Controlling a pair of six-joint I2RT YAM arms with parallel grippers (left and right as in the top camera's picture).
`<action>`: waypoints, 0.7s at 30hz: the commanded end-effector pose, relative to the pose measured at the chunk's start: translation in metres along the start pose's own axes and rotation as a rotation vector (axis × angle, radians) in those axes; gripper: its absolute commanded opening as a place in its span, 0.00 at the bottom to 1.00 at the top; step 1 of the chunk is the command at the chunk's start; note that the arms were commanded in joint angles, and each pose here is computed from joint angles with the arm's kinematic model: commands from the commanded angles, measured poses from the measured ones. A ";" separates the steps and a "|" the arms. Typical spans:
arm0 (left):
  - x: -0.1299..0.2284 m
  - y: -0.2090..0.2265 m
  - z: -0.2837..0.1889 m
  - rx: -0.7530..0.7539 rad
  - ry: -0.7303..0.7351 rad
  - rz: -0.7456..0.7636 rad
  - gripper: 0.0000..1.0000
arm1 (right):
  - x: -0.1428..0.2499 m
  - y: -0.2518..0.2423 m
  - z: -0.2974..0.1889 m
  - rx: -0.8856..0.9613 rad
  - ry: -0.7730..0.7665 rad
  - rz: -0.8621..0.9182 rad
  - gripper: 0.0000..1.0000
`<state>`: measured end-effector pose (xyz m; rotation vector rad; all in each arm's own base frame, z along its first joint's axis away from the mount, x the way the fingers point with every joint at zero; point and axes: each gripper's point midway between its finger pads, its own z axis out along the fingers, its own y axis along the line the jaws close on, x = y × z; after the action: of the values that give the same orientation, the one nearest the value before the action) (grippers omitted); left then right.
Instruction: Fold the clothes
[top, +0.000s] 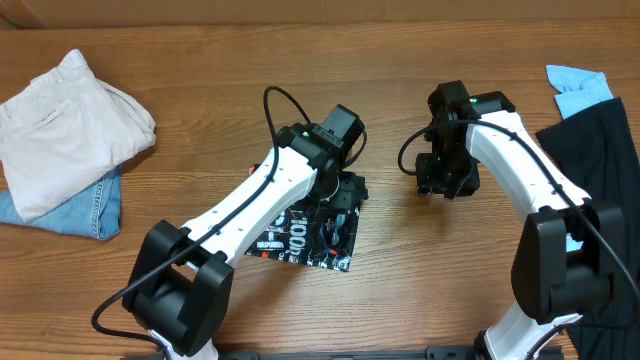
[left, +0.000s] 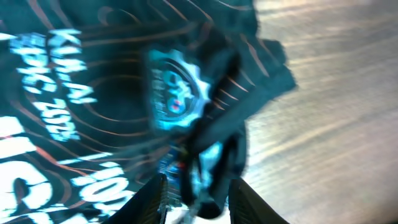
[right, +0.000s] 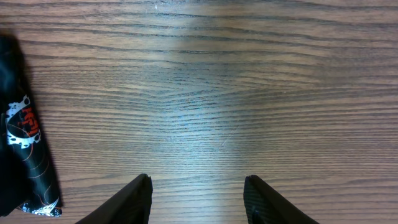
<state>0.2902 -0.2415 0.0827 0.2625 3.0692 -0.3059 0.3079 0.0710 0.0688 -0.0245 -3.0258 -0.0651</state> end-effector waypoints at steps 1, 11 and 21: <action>-0.012 0.029 0.003 -0.106 -0.040 -0.014 0.34 | -0.005 0.005 -0.005 -0.015 -0.018 -0.012 0.51; -0.093 0.110 -0.021 -0.278 -0.339 -0.156 0.28 | 0.031 0.124 -0.032 -0.595 0.040 -0.405 0.51; -0.115 0.169 0.000 -0.261 -0.327 -0.252 0.31 | 0.037 0.187 -0.016 -0.468 -0.059 -0.556 0.52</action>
<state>0.4312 -0.1042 0.0788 -0.2038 2.7231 0.0322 0.2703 0.2475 0.0965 0.7897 -2.8327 -0.8883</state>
